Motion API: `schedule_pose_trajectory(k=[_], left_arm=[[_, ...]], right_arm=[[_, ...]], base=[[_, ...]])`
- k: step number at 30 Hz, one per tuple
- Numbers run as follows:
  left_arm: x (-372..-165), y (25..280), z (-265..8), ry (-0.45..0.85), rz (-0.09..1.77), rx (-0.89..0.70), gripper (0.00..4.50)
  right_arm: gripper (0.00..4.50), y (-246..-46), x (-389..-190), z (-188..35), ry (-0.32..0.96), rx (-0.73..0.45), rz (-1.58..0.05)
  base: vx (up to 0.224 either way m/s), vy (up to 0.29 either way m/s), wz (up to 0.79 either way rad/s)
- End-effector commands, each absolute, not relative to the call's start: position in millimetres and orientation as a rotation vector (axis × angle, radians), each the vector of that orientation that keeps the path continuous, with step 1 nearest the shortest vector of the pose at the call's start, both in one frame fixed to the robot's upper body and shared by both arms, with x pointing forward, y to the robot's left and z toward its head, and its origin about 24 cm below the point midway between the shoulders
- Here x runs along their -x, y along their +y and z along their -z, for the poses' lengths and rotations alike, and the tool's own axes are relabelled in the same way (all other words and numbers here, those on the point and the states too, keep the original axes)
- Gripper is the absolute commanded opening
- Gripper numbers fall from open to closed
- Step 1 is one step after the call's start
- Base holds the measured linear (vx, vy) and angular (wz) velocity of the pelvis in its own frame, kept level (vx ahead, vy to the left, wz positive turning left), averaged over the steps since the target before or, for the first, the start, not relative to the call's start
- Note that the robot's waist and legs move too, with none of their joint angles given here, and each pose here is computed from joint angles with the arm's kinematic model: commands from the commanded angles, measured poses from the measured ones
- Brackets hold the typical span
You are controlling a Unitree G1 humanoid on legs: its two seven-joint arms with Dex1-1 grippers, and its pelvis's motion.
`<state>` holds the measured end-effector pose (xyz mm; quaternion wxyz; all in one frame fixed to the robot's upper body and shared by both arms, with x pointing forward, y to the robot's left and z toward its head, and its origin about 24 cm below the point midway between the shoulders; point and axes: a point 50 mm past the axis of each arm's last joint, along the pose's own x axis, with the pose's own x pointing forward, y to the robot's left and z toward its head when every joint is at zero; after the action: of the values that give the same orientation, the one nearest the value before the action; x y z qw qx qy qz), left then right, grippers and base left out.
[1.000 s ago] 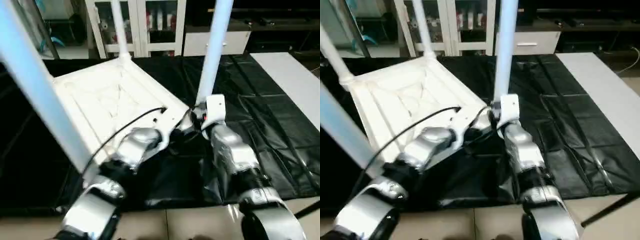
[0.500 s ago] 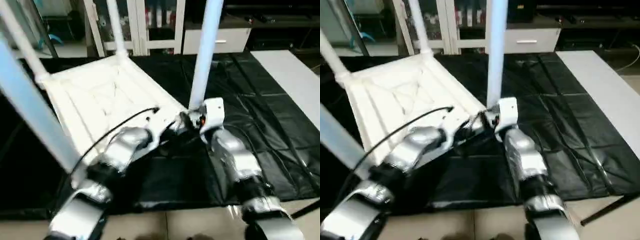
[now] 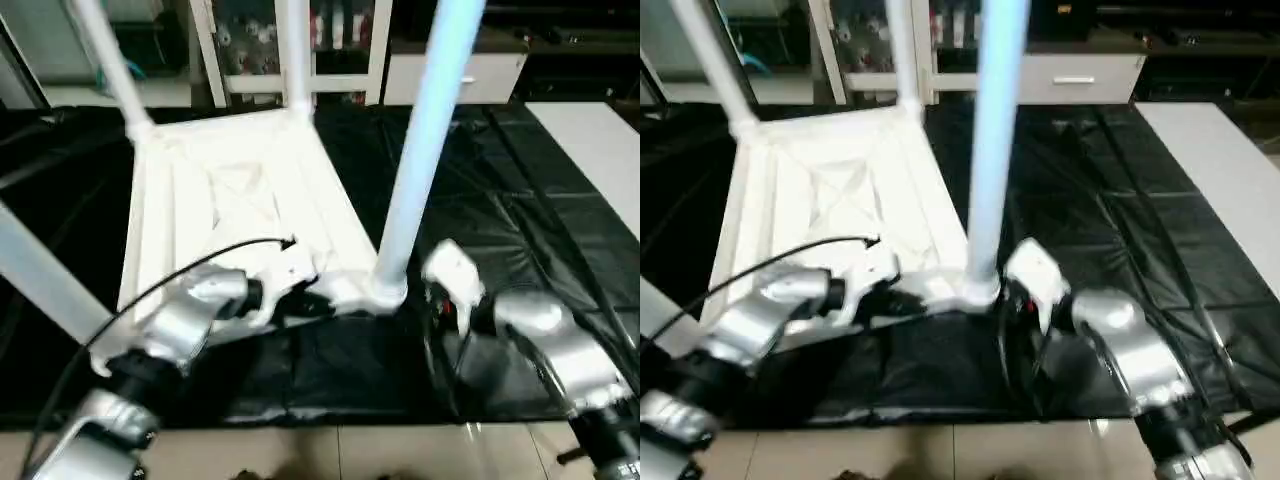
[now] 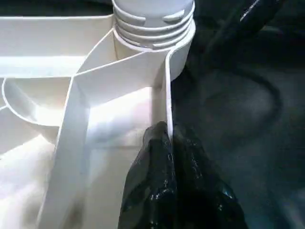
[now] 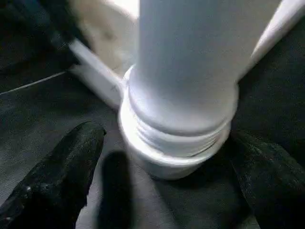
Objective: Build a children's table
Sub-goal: Rotate leg to tighten
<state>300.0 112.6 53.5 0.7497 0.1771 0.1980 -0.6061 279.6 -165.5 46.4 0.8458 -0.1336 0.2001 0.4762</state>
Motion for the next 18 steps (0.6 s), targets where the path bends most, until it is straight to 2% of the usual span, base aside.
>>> schedule_pose_trajectory(k=[1, 8, 17, 18], left_arm=[[-294.1, 101.4, -58.5, 0.408, 1.408, -0.392, 0.00], [-290.9, 102.7, -60.7, 0.409, 1.423, -0.380, 0.00], [-289.4, 102.7, -61.2, 0.417, 1.433, -0.375, 0.00], [-289.4, 102.7, -61.2, 0.417, 1.432, -0.375, 0.00]], right_arm=[[4.41, -161.7, -281.8, -56.2, 0.379, 0.268, -1.018], [4.41, -157.6, -283.2, -63.6, 0.332, 0.220, -1.029], [4.41, -159.9, -283.7, -60.7, 0.352, 0.200, -1.026], [4.25, -159.8, -283.7, -60.7, 0.352, 0.199, -1.027]], base=[[0.000, 0.000, 0.00], [0.000, 0.000, 0.00], [0.000, 0.000, 0.00], [0.000, 0.000, 0.00]])
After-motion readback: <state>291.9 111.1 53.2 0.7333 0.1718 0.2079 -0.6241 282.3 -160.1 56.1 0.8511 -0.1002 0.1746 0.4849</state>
